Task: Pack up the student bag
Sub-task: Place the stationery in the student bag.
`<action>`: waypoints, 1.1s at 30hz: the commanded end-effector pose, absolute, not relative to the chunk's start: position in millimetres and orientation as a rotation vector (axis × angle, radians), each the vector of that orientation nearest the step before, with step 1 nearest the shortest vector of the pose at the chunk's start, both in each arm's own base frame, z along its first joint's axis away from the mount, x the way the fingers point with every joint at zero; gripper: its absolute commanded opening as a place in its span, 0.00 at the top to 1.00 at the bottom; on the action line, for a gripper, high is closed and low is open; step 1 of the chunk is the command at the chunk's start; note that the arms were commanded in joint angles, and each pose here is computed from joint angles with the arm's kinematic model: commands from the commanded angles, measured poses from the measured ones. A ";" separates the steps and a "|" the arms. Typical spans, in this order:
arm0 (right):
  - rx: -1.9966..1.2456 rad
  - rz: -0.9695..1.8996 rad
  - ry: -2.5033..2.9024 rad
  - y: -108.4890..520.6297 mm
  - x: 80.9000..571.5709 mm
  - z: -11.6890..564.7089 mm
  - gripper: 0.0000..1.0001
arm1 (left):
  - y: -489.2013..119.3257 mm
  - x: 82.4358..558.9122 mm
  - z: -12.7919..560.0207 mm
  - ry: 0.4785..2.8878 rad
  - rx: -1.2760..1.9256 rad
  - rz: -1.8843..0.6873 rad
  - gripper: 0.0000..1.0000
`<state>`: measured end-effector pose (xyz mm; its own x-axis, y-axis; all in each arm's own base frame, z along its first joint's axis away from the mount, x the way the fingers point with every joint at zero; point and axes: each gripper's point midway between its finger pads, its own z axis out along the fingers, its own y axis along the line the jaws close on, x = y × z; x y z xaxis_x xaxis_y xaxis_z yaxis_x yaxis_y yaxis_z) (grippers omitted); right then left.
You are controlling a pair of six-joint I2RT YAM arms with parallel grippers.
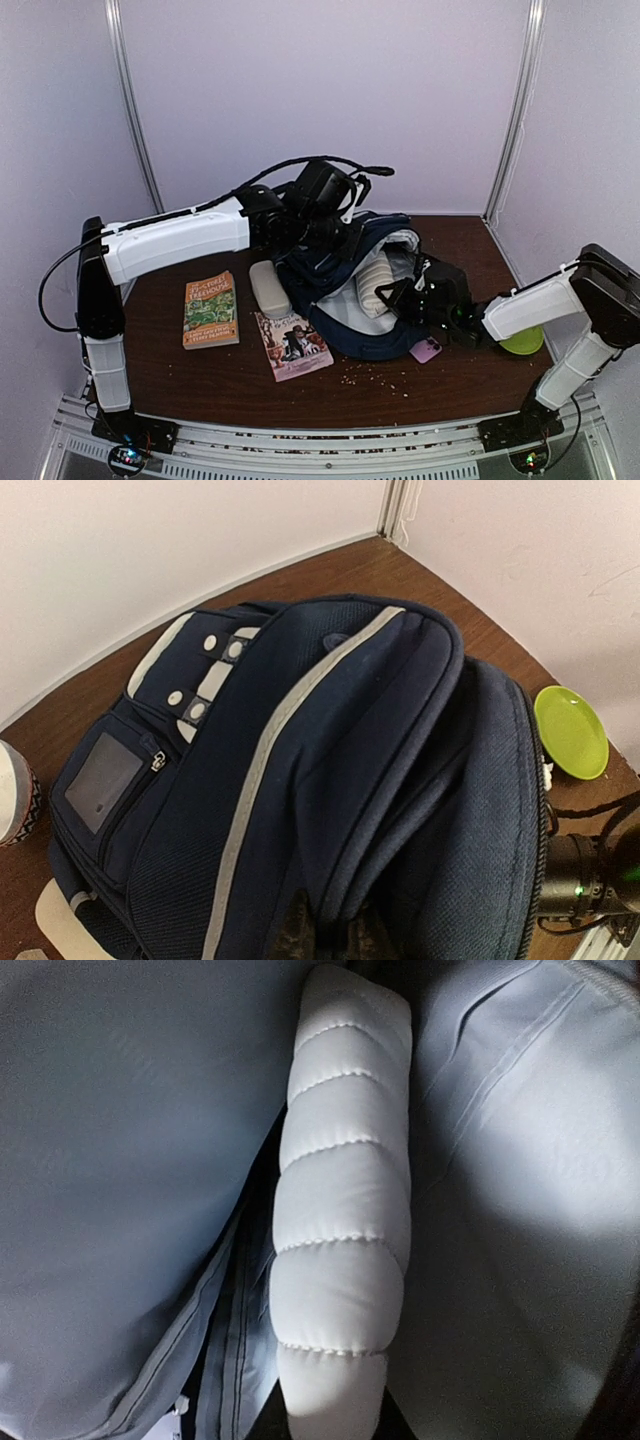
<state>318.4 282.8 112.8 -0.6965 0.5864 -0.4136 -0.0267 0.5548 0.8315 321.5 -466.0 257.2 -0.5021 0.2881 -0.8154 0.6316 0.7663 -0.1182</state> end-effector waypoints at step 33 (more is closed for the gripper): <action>0.588 0.869 2.182 264.4 300.4 89.1 0.71 | -479.9 321.2 342.7 1.890 0.560 -0.727 1.00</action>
